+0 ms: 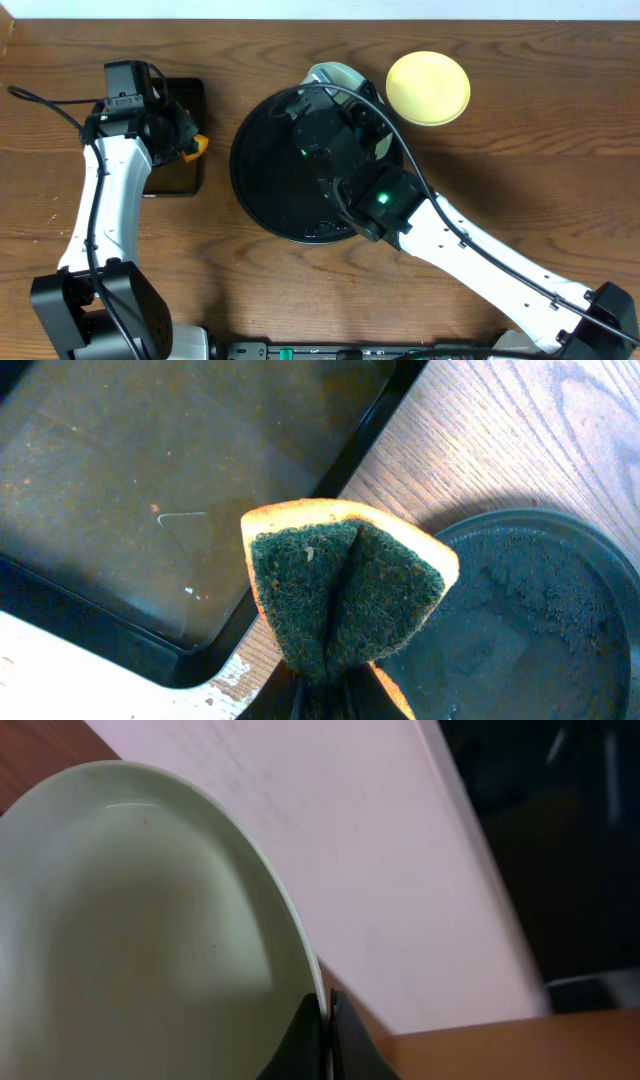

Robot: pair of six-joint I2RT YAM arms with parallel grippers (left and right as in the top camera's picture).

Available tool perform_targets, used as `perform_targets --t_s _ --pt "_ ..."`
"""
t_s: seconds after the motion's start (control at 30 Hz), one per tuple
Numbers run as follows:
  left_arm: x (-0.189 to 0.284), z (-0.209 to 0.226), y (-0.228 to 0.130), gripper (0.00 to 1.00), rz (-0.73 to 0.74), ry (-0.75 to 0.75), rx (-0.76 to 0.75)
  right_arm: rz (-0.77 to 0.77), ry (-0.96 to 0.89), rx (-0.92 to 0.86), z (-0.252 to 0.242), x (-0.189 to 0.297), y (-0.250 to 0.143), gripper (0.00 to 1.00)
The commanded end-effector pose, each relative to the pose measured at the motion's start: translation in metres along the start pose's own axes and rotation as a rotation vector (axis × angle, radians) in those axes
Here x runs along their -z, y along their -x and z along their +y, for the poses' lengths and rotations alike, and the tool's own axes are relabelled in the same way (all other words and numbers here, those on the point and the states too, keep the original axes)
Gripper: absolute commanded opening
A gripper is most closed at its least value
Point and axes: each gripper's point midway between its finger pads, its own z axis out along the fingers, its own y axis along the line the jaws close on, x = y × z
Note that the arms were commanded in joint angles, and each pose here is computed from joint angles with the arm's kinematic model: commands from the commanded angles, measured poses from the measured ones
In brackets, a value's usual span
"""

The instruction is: Clean dirty plates on tray and stack at the side

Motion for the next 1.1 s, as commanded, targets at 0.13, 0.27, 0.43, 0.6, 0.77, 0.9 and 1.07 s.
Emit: perform_targets --t_s 0.13,0.27,0.43,0.6,0.77,0.9,1.07 --pt "-0.002 0.002 -0.001 0.09 0.006 0.006 -0.007 -0.024 -0.065 0.267 -0.018 0.007 0.015 0.01" --pt "-0.002 0.002 -0.001 0.09 0.006 0.006 -0.007 -0.023 -0.084 0.245 -0.022 0.007 0.017 0.01" --pt "-0.002 0.002 -0.001 0.09 0.006 0.006 -0.007 -0.004 -0.089 0.039 -0.025 0.002 0.009 0.01" --pt "-0.002 0.002 -0.001 0.10 0.007 0.007 -0.007 0.049 0.006 -0.241 -0.013 -0.020 -0.017 0.01" --pt "-0.002 0.002 -0.001 0.10 0.007 0.007 -0.007 0.192 0.439 -0.692 0.038 -0.052 -0.059 0.01" --pt "-0.002 0.002 -0.001 0.09 0.007 0.007 -0.007 0.279 0.667 -1.031 0.033 -0.083 -0.085 0.01" --pt "-0.002 0.002 -0.001 0.10 0.007 0.007 -0.007 0.416 0.536 -1.292 -0.007 -0.131 -0.157 0.01"
